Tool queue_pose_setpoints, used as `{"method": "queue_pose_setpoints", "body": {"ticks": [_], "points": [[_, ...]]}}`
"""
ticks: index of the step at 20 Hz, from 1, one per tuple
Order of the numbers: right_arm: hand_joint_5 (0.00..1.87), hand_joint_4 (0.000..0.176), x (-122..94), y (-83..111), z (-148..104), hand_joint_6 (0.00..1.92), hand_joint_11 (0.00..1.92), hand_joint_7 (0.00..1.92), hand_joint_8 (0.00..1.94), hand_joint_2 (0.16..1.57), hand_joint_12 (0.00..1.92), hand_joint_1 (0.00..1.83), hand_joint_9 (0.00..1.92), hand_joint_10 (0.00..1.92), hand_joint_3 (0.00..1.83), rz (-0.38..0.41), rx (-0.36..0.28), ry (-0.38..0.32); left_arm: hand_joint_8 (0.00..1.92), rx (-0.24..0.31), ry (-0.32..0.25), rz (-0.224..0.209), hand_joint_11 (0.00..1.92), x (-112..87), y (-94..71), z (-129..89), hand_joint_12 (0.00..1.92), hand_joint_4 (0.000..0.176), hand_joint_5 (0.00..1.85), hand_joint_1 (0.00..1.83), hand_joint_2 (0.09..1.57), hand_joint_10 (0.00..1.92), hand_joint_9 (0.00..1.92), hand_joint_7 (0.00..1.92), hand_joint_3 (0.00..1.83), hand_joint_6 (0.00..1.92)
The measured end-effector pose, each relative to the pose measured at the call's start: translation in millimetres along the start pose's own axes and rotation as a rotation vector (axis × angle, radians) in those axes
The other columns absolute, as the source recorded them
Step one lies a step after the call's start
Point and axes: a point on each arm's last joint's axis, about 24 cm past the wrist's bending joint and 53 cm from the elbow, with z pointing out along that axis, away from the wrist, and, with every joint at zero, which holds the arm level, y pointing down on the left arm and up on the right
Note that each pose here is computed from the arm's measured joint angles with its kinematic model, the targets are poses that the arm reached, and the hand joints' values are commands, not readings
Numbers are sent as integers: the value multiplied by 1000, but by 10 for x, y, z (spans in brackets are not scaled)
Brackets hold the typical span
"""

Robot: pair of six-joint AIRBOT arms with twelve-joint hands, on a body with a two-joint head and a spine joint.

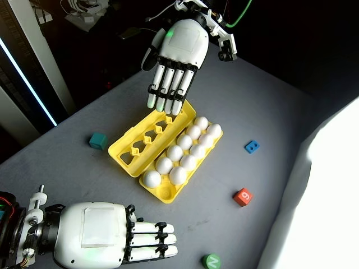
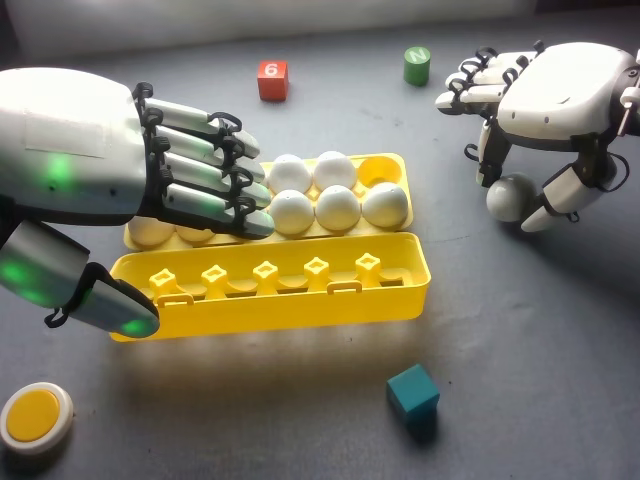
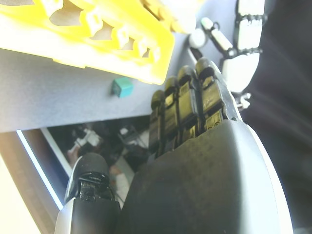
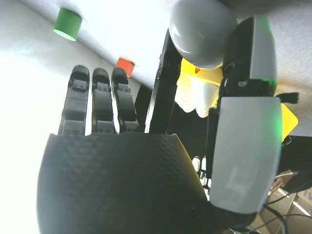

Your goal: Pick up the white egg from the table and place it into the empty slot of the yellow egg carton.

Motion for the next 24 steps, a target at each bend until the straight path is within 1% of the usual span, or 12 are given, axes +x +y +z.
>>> {"method": "queue_pose_setpoints", "body": {"ticks": [5,6,9,10,11,12,14,17,19,21,23,24], "points": [[1342,176,-9,2,2,348,0,138,14,979,0,1105,0,0,1,3,0,-1,5,0,0,0,0,1,-1,1,305,0,204,0,1220,8,174,213,0,5],[1295,176,-40,2,9,442,0,125,2,990,0,1098,0,0,2,14,4,-3,2,0,0,0,0,1,-1,1,291,0,204,0,1218,3,166,208,0,3],[1282,176,-287,71,39,466,0,127,2,993,0,1096,0,0,2,38,-4,-45,4,0,0,0,0,-1,-2,1,321,0,208,0,1217,5,173,215,0,4],[1282,176,-426,124,50,467,0,124,1,992,0,1099,0,0,1,42,-16,-73,3,0,0,0,0,0,-2,1,327,0,212,0,1216,5,175,215,0,5],[1282,176,-499,164,64,468,0,131,3,993,0,1100,0,0,1,45,-23,-87,3,0,0,0,0,0,-2,1,292,0,197,0,1215,3,161,197,0,2],[1282,176,-597,233,105,469,0,130,2,992,0,1099,0,0,1,49,-35,-106,10,0,1,1,0,1,0,1,334,0,223,0,1216,8,179,222,0,9],[1281,176,-697,399,228,471,0,128,1,993,0,1099,0,0,1,42,-58,-120,6,3,0,0,0,-1,-7,9,324,0,225,0,1222,6,183,225,1,6],[1275,176,-670,574,437,475,0,117,1,995,0,1096,0,0,1,-14,-74,-106,1,2,0,0,0,0,-5,9,328,0,215,0,1222,3,183,217,1,0],[1252,176,-660,631,510,514,0,127,1,1002,0,1091,0,0,1,-44,-75,-98,1,2,1,1,0,1,-6,9,303,0,200,0,1223,2,176,212,1,0],[1245,176,-737,750,597,524,0,118,0,1005,0,1089,0,0,1,-90,-88,-108,3,2,1,1,0,2,-5,9,315,0,204,0,1219,3,180,218,0,2],[1248,176,-724,856,676,518,0,116,0,1003,0,1087,0,0,1,-89,-100,-106,5,2,0,0,0,-1,-6,9,387,0,228,0,1220,7,200,235,0,7],[1246,176,-686,893,704,522,0,124,5,1004,0,1087,0,0,1,-88,-101,-96,2,2,1,1,0,0,-6,9,362,0,221,0,1216,2,191,225,0,2]]}}
